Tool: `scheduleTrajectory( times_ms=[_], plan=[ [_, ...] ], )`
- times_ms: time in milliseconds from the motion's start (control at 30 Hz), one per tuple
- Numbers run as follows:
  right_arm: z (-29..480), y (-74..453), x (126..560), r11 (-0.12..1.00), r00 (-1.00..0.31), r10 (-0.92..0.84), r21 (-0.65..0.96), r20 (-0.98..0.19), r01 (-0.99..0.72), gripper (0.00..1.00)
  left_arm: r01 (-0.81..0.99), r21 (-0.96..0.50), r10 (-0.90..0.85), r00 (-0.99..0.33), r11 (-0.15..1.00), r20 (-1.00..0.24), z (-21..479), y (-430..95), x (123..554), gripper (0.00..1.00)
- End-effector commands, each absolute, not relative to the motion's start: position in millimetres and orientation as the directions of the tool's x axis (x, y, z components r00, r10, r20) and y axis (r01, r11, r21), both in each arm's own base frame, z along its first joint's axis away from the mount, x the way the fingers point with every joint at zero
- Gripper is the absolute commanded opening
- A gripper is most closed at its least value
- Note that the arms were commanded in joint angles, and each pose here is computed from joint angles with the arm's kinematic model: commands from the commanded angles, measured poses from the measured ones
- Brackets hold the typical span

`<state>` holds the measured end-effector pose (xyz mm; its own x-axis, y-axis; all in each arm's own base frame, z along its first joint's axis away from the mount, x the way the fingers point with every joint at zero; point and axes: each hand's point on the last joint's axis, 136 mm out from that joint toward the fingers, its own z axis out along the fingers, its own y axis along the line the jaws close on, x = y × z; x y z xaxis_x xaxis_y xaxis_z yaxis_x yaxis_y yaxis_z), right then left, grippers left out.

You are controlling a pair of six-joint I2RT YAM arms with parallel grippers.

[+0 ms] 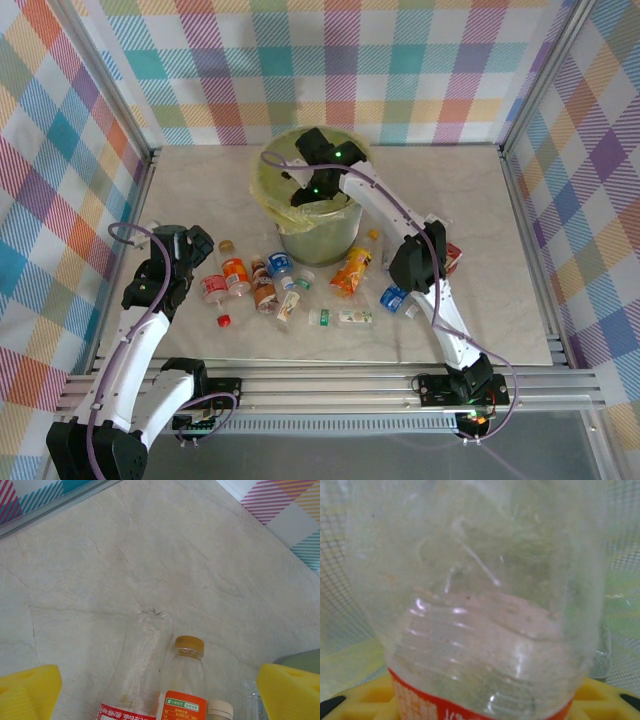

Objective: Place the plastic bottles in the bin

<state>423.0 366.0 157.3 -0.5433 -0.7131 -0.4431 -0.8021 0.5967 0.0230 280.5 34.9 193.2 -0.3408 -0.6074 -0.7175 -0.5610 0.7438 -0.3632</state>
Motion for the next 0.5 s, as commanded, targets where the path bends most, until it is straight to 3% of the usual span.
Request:
scheduleTrajectory(
  times_ms=[0,367,467],
  plan=[
    [157.5,367.1,422.7,0.574,-0.516,-0.736,-0.001,-0.438,-0.819,0.57,-0.570,-0.374,-0.615,-0.314,0.731,-0.723,199.3,39.6,281.6,1.00],
    [150.4,366.2,427.9,0.573,-0.509,-0.746,-0.024,-0.429,-0.820,0.80,-0.563,-0.351,-0.598,-0.343,0.748,-0.725,192.0,38.7,277.3,1.00],
    [159.4,365.7,429.0,0.574,-0.502,-0.743,-0.035,-0.444,-0.818,0.82,-0.560,-0.344,-0.594,-0.356,0.754,-0.721,189.5,37.8,275.7,1.00]
  ],
)
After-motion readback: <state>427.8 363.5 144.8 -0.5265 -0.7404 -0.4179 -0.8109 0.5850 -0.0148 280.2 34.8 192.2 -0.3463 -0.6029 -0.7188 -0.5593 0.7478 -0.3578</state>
